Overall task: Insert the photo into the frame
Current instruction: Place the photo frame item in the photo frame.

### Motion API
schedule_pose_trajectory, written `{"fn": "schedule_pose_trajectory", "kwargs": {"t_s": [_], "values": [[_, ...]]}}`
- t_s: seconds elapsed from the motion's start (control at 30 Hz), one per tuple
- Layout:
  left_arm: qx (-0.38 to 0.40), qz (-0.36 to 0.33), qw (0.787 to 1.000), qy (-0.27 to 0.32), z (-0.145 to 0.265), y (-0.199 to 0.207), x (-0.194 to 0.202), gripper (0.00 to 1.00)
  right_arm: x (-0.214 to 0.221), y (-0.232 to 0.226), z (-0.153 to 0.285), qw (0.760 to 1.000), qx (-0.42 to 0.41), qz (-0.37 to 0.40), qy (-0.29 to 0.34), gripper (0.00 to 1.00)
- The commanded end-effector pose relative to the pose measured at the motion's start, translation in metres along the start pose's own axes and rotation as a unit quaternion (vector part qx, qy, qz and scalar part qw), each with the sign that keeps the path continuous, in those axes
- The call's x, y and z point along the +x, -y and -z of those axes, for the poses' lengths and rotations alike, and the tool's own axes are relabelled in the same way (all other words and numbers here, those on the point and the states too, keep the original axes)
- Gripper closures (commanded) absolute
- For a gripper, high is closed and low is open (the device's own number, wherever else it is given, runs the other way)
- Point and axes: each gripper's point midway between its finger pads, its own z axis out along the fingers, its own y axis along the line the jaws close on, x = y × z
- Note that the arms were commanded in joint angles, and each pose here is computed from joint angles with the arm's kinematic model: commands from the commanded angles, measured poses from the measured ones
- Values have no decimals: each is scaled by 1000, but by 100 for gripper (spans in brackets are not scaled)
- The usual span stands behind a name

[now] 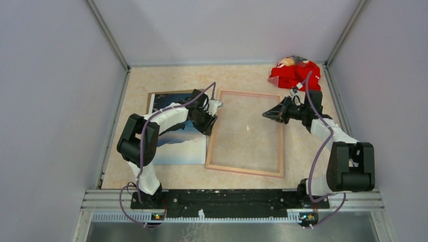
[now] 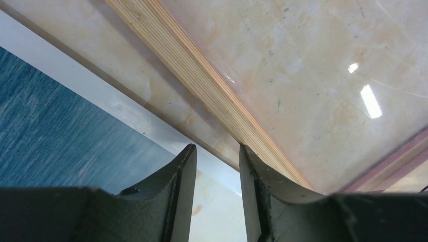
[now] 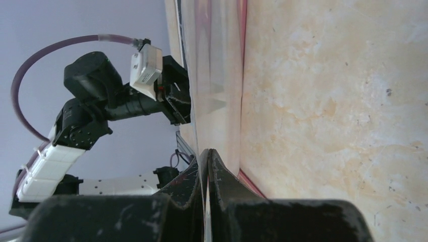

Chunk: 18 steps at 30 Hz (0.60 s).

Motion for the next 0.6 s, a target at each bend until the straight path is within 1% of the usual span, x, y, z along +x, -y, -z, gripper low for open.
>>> {"fn": "schedule_pose_trajectory", "kwargs": {"t_s": [0.0,0.13,0.43,0.53,0.57], "values": [[20,-4,1000,7,-8,4,-2,59,-5,-42,4,998,-47,36,18,100],[21,-5,1000,4,-10,4,-1,66,0,-59,-1,998,-55,39,15,100],[30,-4,1000,3,-13,7,5,76,3,-81,-6,997,-68,18,35,100],[33,-3,999,4,-13,8,6,85,1,-90,-5,996,-80,7,42,100],[35,-2,999,4,-13,9,6,86,-1,-93,-4,996,-83,6,44,100]]}}
